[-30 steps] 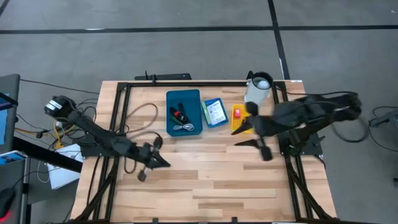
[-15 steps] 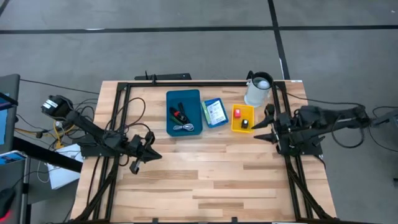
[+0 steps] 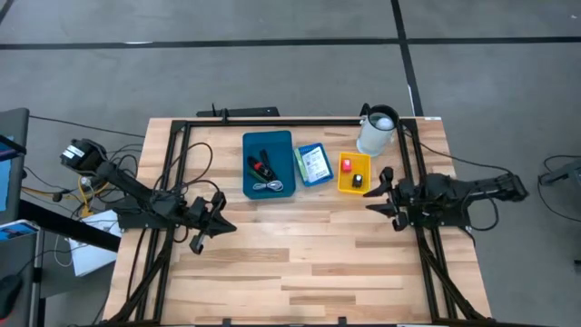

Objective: Pick and place items into bin
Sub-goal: Return to Home Position

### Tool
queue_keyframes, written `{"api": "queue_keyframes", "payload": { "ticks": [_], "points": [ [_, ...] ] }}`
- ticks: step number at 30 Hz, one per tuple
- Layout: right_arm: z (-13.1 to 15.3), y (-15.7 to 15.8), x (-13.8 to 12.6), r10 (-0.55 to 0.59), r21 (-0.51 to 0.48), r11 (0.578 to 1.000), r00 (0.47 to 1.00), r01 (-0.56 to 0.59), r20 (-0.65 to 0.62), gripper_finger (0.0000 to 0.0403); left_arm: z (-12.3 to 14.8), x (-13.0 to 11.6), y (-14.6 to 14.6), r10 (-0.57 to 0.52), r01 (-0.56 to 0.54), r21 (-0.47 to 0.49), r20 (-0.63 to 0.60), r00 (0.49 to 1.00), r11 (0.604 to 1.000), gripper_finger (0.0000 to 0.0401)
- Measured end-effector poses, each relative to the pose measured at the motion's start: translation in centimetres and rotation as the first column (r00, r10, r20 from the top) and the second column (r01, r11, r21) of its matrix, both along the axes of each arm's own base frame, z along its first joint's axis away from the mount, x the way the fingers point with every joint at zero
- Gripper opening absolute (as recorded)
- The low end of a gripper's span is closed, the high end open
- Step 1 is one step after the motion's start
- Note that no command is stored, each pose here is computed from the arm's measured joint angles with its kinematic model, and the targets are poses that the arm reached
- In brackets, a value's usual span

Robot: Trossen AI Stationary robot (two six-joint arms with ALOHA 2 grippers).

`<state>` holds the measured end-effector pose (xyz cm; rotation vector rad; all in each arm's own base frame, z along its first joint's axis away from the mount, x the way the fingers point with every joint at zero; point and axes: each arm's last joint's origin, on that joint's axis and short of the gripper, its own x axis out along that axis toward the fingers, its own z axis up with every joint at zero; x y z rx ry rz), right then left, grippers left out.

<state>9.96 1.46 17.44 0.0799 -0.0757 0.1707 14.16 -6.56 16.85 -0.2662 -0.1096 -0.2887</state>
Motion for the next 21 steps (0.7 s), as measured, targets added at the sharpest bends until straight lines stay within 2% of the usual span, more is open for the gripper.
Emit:
{"api": "queue_keyframes", "payload": {
  "ticks": [4, 6, 10, 14, 17, 21],
  "points": [
    [-0.4, -0.1, 0.1, -0.016, 0.024, 1.0, 0.999, 0.017, -0.05, 0.0158, 0.5, -0.1, 0.0, -0.028, 0.029, -0.002, 0.055, 0.998, 1.0, 0.0],
    [-0.5, 0.0, 0.1, -0.012, 0.023, 1.0, 0.998, 0.014, -0.055, 0.0159, 1.2, -0.4, -0.2, -0.104, 0.101, 0.024, 0.138, 0.985, 0.995, 0.0],
    [-0.7, 0.2, 0.1, 0.004, 0.02, 1.0, 0.997, -0.003, -0.078, 0.0159, 2.3, -1.1, -0.5, -0.291, 0.268, 0.121, 0.278, 0.915, 0.956, 0.0],
    [-1.1, 0.4, 0.1, 0.028, 0.018, 1.0, 0.992, -0.026, -0.127, 0.0157, 1.8, -1.0, -0.2, -0.334, 0.307, 0.149, 0.209, 0.919, 0.94, 0.0],
    [-1.4, 0.5, 0.1, 0.045, 0.054, 0.998, 0.986, -0.037, -0.163, 0.0157, 1.5, -1.0, 0.4, -0.316, 0.303, 0.11, 0.136, 0.939, 0.947, 0.0],
    [-1.4, 0.7, 0.1, 0.06, 0.093, 0.995, 0.984, -0.045, -0.168, 0.016, 1.3, -1.2, 1.4, -0.348, 0.344, 0.066, 0.058, 0.936, 0.937, 0.0]
  ]
}}
